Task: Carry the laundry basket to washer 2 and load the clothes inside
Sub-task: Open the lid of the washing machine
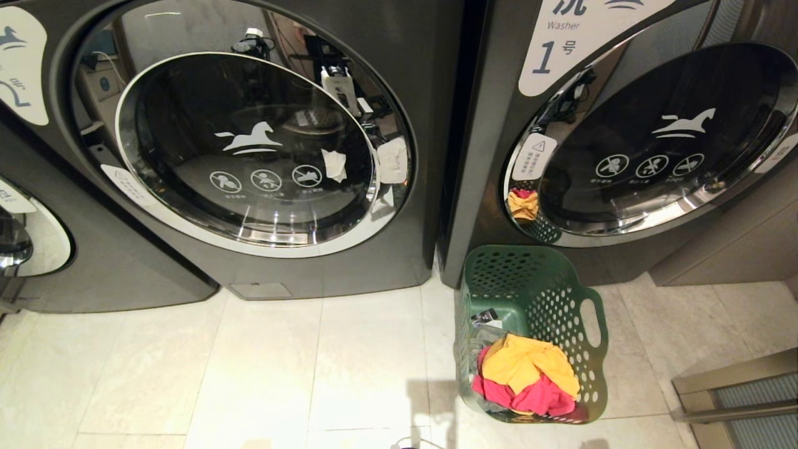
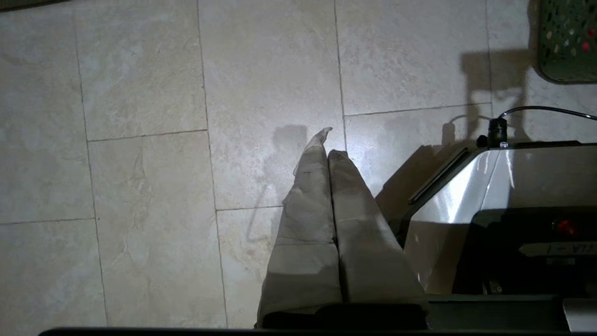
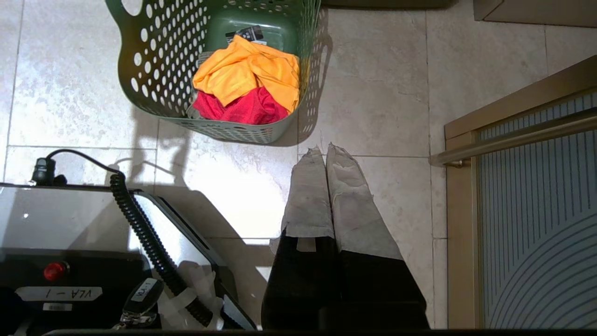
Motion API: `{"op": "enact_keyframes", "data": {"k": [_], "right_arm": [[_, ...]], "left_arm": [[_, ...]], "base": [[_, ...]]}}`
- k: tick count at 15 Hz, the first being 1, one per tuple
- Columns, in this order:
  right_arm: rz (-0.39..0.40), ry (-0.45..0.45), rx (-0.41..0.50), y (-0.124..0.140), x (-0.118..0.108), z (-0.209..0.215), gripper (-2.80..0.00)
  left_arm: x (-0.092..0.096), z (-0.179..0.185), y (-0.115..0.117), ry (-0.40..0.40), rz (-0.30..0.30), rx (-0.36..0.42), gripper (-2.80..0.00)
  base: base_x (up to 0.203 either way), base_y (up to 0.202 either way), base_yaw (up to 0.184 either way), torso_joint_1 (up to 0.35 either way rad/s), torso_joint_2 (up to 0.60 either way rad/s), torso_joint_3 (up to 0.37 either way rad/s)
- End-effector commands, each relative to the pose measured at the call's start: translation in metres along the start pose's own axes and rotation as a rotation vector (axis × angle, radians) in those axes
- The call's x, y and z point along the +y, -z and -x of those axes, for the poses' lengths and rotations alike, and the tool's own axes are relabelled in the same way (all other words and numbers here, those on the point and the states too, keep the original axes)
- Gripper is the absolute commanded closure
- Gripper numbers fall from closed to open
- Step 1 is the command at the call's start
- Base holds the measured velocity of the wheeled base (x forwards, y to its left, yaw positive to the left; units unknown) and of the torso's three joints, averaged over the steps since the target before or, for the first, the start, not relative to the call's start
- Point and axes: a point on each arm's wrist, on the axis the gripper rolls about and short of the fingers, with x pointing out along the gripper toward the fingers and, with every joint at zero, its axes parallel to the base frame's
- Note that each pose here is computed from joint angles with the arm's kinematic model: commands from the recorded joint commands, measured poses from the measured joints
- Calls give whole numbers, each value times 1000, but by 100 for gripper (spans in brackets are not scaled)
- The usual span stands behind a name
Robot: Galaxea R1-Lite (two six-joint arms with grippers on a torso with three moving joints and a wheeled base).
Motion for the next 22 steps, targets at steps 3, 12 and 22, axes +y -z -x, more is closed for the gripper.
{"op": "enact_keyframes", "data": {"k": [3, 12, 22], "right_arm": [[1, 0, -21, 1, 0, 2, 0], [6, -35, -171, 8, 1, 14, 0], [-26, -33, -172, 8, 1, 14, 0]], "left_arm": [[1, 0, 1, 37, -13, 3, 0], [1, 11, 10, 102, -37, -183, 0], [2, 17, 18, 34, 66, -282, 0]], "base": [[0, 0, 0, 0, 0, 0], [0, 0, 0, 0, 0, 0], [0, 0, 0, 0, 0, 0]]}}
